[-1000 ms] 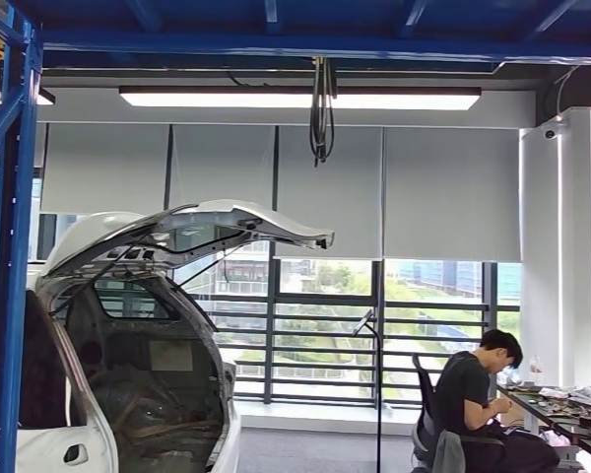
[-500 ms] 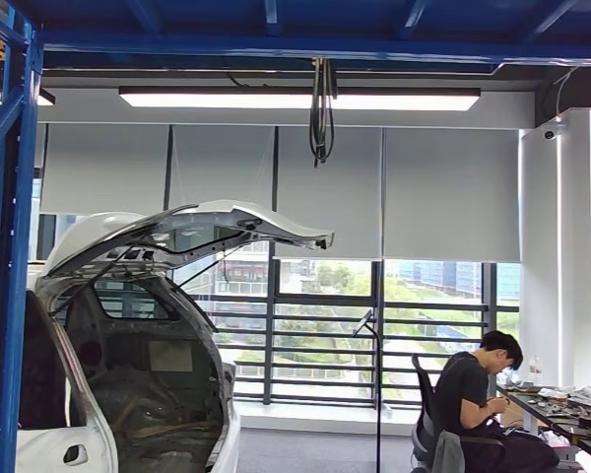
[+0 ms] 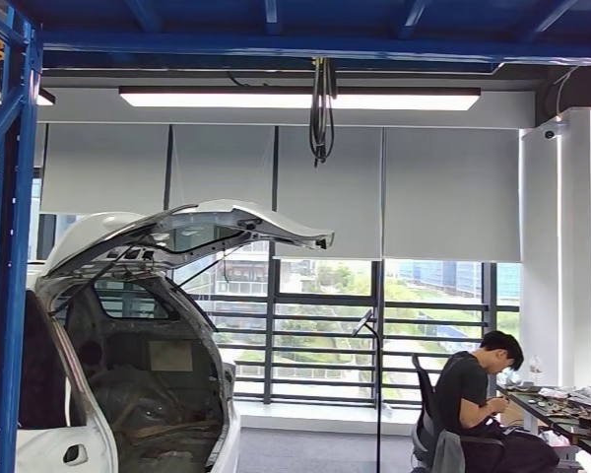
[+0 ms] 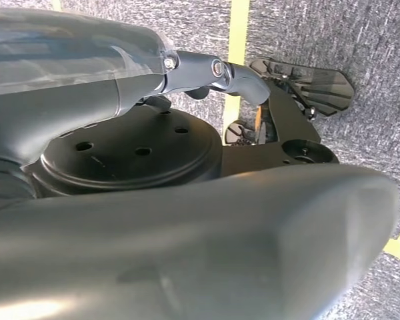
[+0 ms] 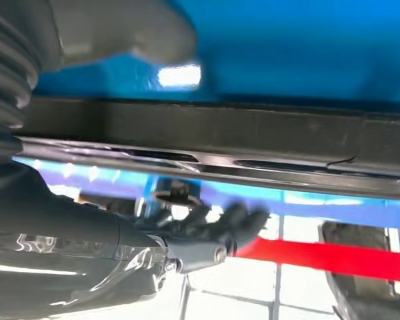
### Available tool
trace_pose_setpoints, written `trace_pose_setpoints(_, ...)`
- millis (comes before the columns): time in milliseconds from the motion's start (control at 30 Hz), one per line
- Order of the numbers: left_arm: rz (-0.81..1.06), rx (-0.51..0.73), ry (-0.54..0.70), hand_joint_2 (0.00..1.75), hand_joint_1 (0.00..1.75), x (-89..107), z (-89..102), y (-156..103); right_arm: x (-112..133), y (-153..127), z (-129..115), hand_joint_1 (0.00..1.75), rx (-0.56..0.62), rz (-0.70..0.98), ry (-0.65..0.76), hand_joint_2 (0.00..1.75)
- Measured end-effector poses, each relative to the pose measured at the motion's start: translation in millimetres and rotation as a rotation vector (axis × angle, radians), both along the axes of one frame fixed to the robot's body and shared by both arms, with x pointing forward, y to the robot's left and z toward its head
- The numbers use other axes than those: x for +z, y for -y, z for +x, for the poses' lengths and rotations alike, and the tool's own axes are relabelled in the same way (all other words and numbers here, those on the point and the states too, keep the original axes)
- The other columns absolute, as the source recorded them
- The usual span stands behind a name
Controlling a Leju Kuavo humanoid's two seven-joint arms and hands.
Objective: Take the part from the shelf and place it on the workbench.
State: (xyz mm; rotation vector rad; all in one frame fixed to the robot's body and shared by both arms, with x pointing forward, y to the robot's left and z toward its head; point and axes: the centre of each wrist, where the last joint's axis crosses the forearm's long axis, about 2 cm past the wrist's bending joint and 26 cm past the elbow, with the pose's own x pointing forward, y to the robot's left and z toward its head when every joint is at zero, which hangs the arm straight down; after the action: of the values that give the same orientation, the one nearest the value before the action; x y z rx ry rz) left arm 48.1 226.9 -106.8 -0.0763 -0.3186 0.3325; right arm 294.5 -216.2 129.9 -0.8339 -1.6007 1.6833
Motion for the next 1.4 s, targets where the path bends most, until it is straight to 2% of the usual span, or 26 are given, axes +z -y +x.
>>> trace_pose_setpoints(200, 0.003, 0.002, 0.006, 0.00, 0.00, 0.0, 0.0, 0.0, 3.1, -7.5, -6.3, 1.75, 0.015, -0.076, 0.112, 1.75)
trace_pose_setpoints(433, 0.007, 0.004, 0.016, 0.00, 0.00, 0.0, -0.1, 0.0, 7.2, -13.4, -12.0, 1.75, 0.041, -0.067, 0.142, 1.75)
trace_pose_setpoints(567, 0.024, 0.008, 0.043, 1.75, 0.00, -0.1, -0.4, -0.2, 9.5, -15.5, -19.2, 1.75, 0.036, -0.021, 0.175, 1.75)
trace_pose_setpoints(700, 0.032, 0.018, 0.071, 1.75, 0.00, -0.1, -0.7, -0.2, 19.0, -17.1, -30.5, 1.75, 0.002, 0.065, 0.247, 1.75)
trace_pose_setpoints(967, 0.033, 0.057, 0.072, 1.75, 0.00, -0.4, -2.2, -0.9, 67.9, -10.1, -40.6, 1.75, -0.069, 0.262, 0.427, 1.75)
trace_pose_setpoints(1167, 0.039, 0.090, 0.053, 1.75, 0.00, -0.7, -1.8, -4.1, 92.7, -4.6, -44.2, 1.75, -0.101, 0.411, 0.502, 1.75)
trace_pose_setpoints(1300, 0.034, 0.116, 0.058, 1.75, 0.00, -1.0, -1.7, -7.1, 104.1, 2.2, -43.1, 1.75, -0.116, 0.570, 0.487, 1.75)
trace_pose_setpoints(1400, 0.029, 0.134, 0.071, 1.75, 0.00, -1.3, -2.1, -9.1, 111.1, 7.8, -40.3, 1.75, -0.087, 0.813, 0.368, 1.75)
